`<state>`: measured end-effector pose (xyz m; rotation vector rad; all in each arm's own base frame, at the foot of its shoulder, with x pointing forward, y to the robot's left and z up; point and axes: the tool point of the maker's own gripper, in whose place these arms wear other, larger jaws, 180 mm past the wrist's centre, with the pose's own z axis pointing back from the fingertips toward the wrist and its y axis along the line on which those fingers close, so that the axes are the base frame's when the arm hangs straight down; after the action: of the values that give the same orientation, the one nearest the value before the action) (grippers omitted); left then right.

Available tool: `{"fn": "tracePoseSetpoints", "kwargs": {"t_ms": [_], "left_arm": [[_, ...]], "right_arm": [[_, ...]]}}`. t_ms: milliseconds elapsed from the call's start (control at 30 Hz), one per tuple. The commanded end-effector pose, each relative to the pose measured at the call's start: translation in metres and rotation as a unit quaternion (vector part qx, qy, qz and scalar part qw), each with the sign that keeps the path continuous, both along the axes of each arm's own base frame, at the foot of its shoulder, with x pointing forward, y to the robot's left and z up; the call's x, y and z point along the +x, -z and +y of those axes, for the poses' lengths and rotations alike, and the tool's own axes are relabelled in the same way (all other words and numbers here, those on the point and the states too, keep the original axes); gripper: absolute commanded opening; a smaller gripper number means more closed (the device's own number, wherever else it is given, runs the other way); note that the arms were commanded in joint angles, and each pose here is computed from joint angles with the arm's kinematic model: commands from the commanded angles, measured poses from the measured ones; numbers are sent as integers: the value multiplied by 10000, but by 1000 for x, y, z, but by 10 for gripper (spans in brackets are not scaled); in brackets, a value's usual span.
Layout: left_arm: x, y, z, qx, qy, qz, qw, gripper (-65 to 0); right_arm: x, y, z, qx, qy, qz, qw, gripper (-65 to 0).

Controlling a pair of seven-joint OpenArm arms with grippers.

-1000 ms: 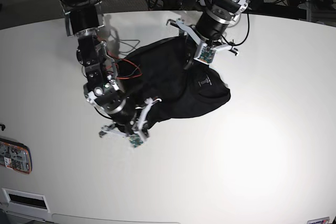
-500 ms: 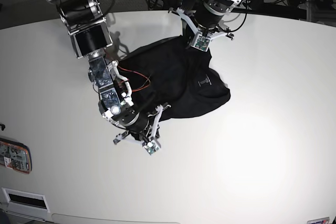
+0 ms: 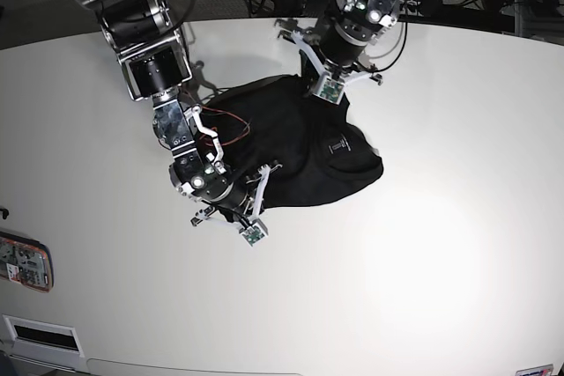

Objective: Fold the T-shirt properly
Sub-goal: 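Lift the bundle with both grippers and fold it over onto itself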

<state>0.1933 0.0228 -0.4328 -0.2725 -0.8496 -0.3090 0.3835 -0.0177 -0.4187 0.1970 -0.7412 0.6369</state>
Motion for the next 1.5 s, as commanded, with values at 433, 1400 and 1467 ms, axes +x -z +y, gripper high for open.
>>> {"fn": "tracePoseSetpoints", "kwargs": {"t_ms": [433, 1400, 1467], "left_arm": [[37, -7, 102, 729, -1088, -292, 9910, -650], [163, -31, 110, 822, -1141, -999, 9850, -650], [171, -33, 95, 815, -938, -1040, 9868, -650]], "right_arm": [[-27, -8, -25, -145, -105, -287, 9994, -650], [-176, -21, 9, 377, -738, -34, 9966, -650], [-181, -21, 18, 444, -850, -5, 9954, -650]]}}
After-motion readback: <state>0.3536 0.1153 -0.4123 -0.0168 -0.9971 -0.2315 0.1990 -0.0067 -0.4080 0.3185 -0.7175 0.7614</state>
